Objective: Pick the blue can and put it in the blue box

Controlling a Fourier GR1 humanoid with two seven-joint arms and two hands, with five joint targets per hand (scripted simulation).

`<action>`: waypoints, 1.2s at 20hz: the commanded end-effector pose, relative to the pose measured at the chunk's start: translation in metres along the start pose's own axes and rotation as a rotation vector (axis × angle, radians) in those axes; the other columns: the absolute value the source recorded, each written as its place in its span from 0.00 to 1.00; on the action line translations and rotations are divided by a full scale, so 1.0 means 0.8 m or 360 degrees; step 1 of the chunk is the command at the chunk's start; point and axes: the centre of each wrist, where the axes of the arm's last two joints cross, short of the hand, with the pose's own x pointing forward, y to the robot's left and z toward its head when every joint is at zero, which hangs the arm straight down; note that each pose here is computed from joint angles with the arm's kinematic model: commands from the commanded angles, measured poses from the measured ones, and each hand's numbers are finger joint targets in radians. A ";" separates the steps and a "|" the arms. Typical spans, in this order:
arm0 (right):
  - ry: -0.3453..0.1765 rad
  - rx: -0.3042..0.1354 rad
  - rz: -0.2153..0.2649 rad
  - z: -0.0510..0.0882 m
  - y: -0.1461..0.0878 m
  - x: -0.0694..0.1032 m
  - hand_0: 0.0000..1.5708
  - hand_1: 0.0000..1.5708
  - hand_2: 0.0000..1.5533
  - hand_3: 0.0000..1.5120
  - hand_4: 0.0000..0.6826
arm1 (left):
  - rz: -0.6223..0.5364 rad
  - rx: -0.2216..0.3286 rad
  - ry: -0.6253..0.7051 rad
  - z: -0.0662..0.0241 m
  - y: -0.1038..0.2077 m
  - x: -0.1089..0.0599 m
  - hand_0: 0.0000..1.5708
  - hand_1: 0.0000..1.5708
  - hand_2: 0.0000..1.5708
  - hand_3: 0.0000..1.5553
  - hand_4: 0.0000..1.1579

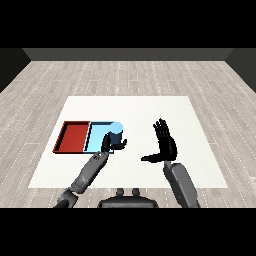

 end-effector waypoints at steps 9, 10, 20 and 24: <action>-0.0039 -0.0238 0.0078 0.035 -0.070 0.035 0.00 0.00 0.00 0.00 0.00 | -0.0204 0.0328 0.0372 -0.041 0.132 -0.032 1.00 1.00 1.00 0.96 0.96; -0.0045 -0.0230 0.0140 0.028 -0.082 0.029 0.00 0.00 0.00 0.00 0.00 | -0.0210 0.0353 0.0399 -0.044 0.154 -0.015 1.00 1.00 1.00 0.97 0.94; 0.0003 -0.0325 0.0091 0.017 -0.086 0.007 0.00 0.00 0.00 0.00 0.00 | -0.0542 0.0442 0.0814 -0.066 0.171 -0.048 1.00 1.00 0.99 0.90 0.86; 0.0032 -0.0331 0.0111 -0.022 -0.073 -0.021 0.00 0.00 0.00 0.00 0.00 | -0.0587 0.0357 0.1002 -0.059 0.172 -0.058 1.00 1.00 0.96 0.89 0.85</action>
